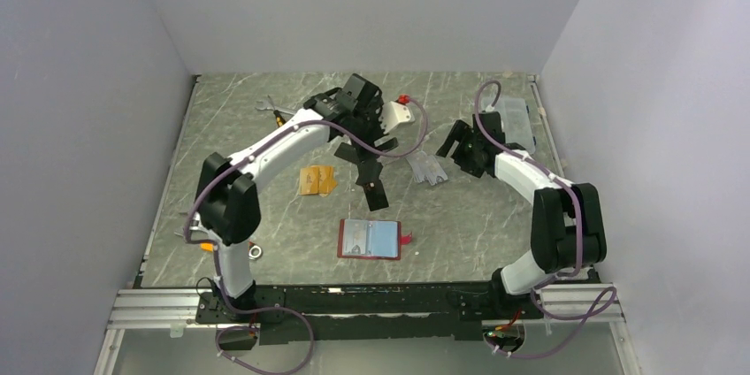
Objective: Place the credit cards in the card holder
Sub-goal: Pick up the credit card from the center of the board.
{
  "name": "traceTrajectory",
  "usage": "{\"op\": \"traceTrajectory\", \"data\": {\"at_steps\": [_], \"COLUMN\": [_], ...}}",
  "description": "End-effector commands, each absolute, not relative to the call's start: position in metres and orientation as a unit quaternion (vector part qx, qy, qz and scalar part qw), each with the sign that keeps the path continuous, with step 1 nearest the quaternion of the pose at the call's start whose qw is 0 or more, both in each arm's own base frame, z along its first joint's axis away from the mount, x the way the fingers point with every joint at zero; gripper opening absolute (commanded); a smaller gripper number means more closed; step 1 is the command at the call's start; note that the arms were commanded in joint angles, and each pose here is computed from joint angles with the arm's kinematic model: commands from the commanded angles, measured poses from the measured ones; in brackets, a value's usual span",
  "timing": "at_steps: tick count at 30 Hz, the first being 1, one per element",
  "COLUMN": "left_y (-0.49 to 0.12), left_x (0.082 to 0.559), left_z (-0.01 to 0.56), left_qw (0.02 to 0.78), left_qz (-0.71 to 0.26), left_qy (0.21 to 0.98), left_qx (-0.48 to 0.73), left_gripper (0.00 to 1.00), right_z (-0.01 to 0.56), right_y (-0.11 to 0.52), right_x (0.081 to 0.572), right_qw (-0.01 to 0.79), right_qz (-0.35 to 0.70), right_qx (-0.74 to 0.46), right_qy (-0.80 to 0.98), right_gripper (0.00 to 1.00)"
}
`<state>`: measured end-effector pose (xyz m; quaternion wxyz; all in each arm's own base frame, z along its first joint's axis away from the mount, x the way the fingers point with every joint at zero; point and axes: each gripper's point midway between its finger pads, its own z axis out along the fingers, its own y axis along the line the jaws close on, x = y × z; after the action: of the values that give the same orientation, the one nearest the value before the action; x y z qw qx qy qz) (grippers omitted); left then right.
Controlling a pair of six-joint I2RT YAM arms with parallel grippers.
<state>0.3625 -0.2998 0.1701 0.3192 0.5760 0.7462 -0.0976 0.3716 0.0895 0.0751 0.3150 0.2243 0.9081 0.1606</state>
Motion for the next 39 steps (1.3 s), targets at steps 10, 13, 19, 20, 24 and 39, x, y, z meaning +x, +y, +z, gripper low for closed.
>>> {"op": "traceTrajectory", "data": {"at_steps": [10, 13, 19, 20, 24, 39], "left_y": [-0.391, -0.401, -0.422, -0.427, -0.443, -0.464], "left_x": [0.425, 0.434, 0.442, 0.441, 0.438, 0.420], "left_z": [0.139, 0.133, 0.130, 0.129, 0.119, 0.067], "left_qw": [0.413, 0.417, 0.431, 0.432, 0.431, 0.398], "left_qz": [-0.208, -0.214, -0.216, -0.217, -0.203, -0.145], "left_qy": [0.706, 0.704, 0.686, 0.683, 0.669, 0.643], "left_qx": [0.536, 0.533, 0.544, 0.548, 0.571, 0.638], "left_gripper": [0.84, 0.83, 0.83, 0.83, 0.84, 0.83], "right_z": [0.038, 0.029, 0.020, 0.018, 0.008, -0.007], "right_y": [0.105, 0.105, 0.105, 0.104, 0.102, 0.094], "right_x": [0.379, 0.375, 0.366, 0.364, 0.350, 0.314], "right_qw": [0.291, 0.277, 0.258, 0.254, 0.239, 0.208], "right_qz": [0.254, 0.268, 0.292, 0.293, 0.297, 0.315], "right_qx": [0.233, 0.246, 0.264, 0.269, 0.282, 0.323], "right_qy": [0.892, 0.889, 0.882, 0.882, 0.880, 0.868], "right_gripper": [0.79, 0.76, 0.71, 0.71, 0.68, 0.57]}}
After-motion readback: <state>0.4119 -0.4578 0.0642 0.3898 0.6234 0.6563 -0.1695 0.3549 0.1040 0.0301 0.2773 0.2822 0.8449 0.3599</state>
